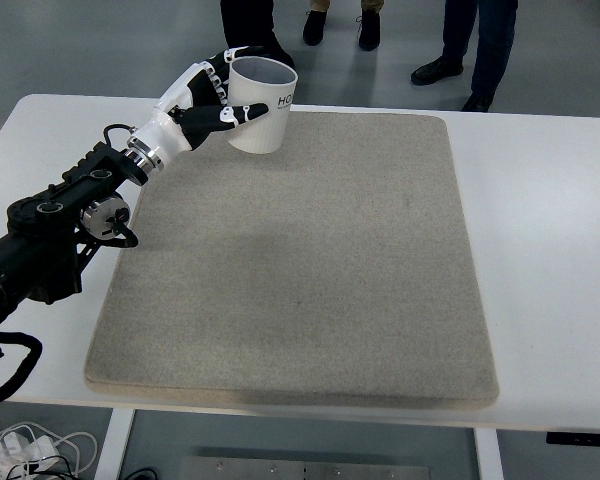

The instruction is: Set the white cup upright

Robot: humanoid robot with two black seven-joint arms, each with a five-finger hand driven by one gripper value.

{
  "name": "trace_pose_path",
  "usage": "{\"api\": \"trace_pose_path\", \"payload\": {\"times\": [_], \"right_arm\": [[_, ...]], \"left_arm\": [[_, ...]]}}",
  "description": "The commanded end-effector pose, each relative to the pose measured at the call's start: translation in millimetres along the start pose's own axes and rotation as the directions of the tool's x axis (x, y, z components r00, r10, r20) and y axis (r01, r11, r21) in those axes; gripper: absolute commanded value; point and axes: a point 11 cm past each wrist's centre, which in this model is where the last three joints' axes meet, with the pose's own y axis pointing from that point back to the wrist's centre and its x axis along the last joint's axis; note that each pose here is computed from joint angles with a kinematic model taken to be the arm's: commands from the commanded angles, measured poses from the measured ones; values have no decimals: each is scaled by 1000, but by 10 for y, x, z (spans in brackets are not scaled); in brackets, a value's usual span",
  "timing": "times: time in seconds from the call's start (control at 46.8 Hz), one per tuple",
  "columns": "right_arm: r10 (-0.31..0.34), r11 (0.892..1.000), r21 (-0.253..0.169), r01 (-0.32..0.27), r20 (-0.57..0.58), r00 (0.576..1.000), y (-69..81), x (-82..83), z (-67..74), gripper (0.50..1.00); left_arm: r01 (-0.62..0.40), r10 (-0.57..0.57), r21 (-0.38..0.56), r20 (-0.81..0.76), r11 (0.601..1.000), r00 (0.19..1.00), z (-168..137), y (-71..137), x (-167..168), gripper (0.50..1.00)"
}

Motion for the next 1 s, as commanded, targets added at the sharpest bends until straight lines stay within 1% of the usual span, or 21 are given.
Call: {"api": "trace_pose_path", "payload": {"times": [0.0,0.085,0.278,0.449,0.62,0.833,0.983], "right_arm": [[0,1000,0,0,0,1000,0,0,0,952],[0,1000,0,0,0,1000,0,0,0,952],[0,1000,0,0,0,1000,0,0,0,952],[0,1000,0,0,0,1000,0,0,0,952],[0,1000,0,0,0,1000,0,0,0,952],[0,1000,0,0,0,1000,0,0,0,952],[0,1000,0,0,0,1000,0,0,0,952]], "left_arm": [[-3,3,26,12,1000,1000,-75,47,18,581],[7,-9,55,34,998,999,-154,53,-25,581],[-12,2,113,90,994,996,-288,112,8,581],[-24,4,144,134,989,991,-365,137,1,578],[-34,5,165,172,986,985,-441,132,-44,578],[-53,21,163,195,985,981,-444,127,-35,576],[-49,6,175,238,983,971,-457,124,-46,578]]}}
